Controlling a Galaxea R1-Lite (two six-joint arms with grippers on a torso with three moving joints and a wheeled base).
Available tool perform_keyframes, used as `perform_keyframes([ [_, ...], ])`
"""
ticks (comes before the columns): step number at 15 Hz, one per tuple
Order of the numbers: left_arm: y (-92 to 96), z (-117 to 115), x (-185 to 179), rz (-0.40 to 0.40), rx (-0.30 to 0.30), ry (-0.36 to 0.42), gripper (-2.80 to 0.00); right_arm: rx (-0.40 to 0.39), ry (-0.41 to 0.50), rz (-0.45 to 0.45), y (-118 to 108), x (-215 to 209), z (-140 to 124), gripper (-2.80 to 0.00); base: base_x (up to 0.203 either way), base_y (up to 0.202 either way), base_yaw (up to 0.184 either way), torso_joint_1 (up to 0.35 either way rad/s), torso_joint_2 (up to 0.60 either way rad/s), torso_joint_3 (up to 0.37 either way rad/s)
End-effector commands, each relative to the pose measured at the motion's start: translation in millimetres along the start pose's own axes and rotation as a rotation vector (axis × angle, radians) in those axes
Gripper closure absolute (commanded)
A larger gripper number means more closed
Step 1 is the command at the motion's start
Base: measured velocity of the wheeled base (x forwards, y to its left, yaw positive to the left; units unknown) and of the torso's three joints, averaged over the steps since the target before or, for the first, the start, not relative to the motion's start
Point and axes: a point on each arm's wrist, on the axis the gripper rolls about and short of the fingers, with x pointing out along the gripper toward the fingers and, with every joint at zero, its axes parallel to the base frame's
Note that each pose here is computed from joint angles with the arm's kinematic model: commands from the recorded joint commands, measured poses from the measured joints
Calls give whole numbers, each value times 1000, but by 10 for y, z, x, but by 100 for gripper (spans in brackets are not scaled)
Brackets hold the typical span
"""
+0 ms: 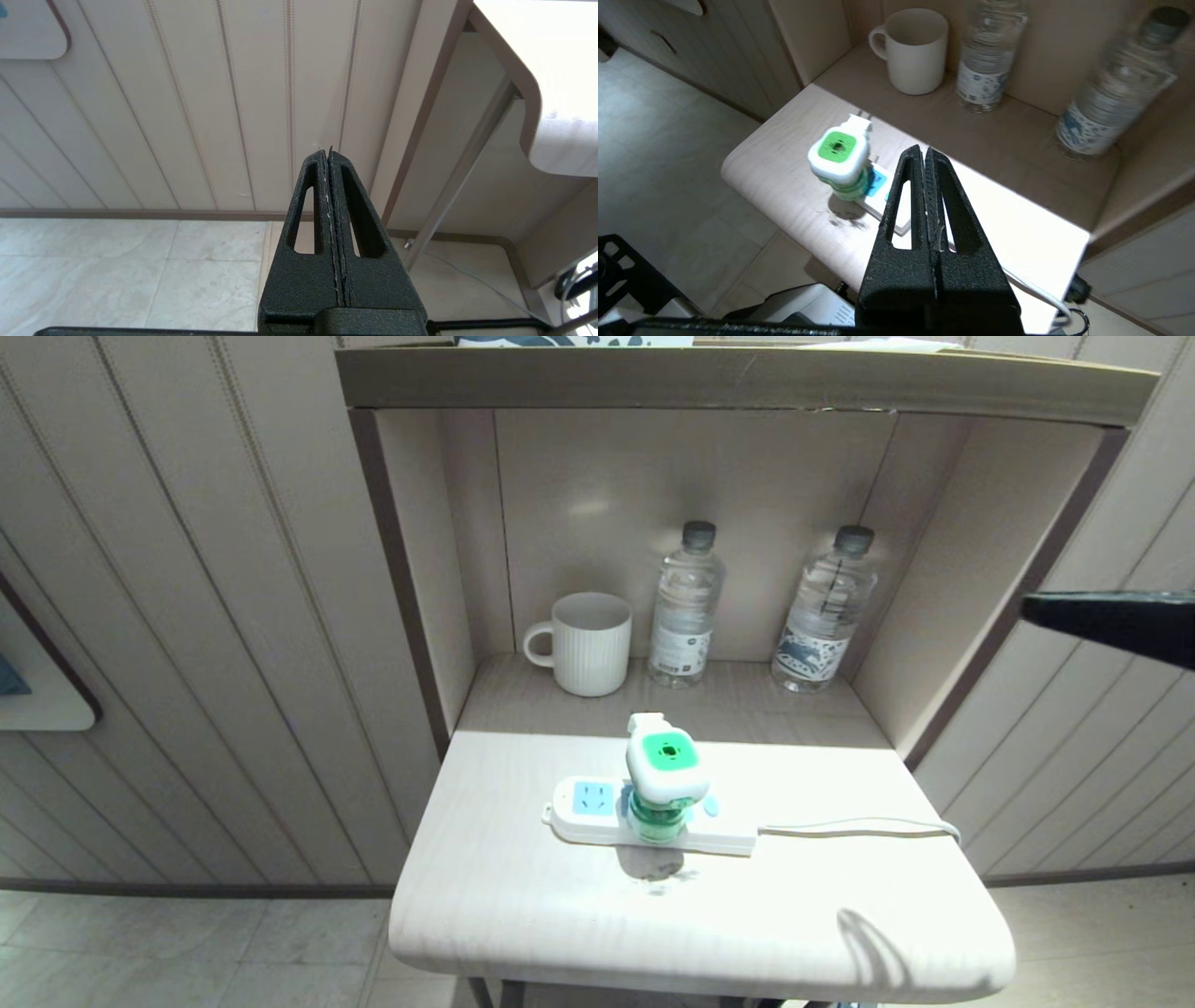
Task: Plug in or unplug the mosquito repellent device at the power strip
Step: Pick up the mosquito repellent liquid
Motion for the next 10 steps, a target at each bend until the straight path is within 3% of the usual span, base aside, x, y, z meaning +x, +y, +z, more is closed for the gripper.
perform_keyframes([
  [1,0,-1,0,1,0,2,0,-45,33,-130,493,411,-104,0,0,0,0,0,0,0],
  [6,0,0,1,1,0,1,0,84,-127,-431,824,1004,-346,0,0,0,0,0,0,0],
  [10,0,0,0,1,0,0,0,105,-147,-480,902,1198,-624,0,0,0,0,0,0,0],
])
